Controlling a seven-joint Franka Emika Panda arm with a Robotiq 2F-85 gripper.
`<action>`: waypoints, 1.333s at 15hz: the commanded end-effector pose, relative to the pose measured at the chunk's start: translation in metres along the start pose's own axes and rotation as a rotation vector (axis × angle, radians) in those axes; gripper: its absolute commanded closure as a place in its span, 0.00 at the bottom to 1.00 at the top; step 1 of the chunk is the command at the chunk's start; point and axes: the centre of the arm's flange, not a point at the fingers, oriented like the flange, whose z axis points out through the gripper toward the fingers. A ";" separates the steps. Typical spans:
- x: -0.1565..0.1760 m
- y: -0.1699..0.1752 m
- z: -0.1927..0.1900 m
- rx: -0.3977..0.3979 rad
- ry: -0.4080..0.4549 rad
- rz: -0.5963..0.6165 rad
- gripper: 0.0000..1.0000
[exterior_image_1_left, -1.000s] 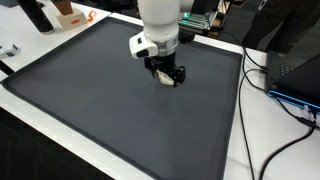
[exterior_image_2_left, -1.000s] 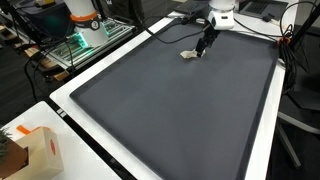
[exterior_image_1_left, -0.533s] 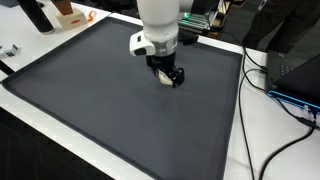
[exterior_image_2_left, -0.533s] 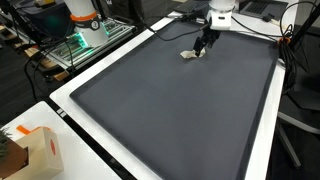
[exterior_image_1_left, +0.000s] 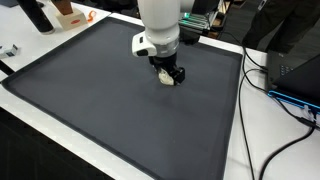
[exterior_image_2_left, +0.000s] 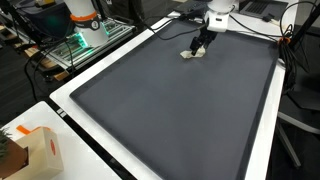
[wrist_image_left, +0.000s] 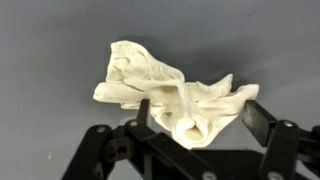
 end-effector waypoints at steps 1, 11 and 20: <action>0.008 -0.002 0.008 -0.014 -0.008 0.015 0.30; 0.019 -0.006 0.018 -0.036 0.002 -0.006 0.49; 0.021 -0.008 0.012 -0.051 -0.004 -0.015 0.95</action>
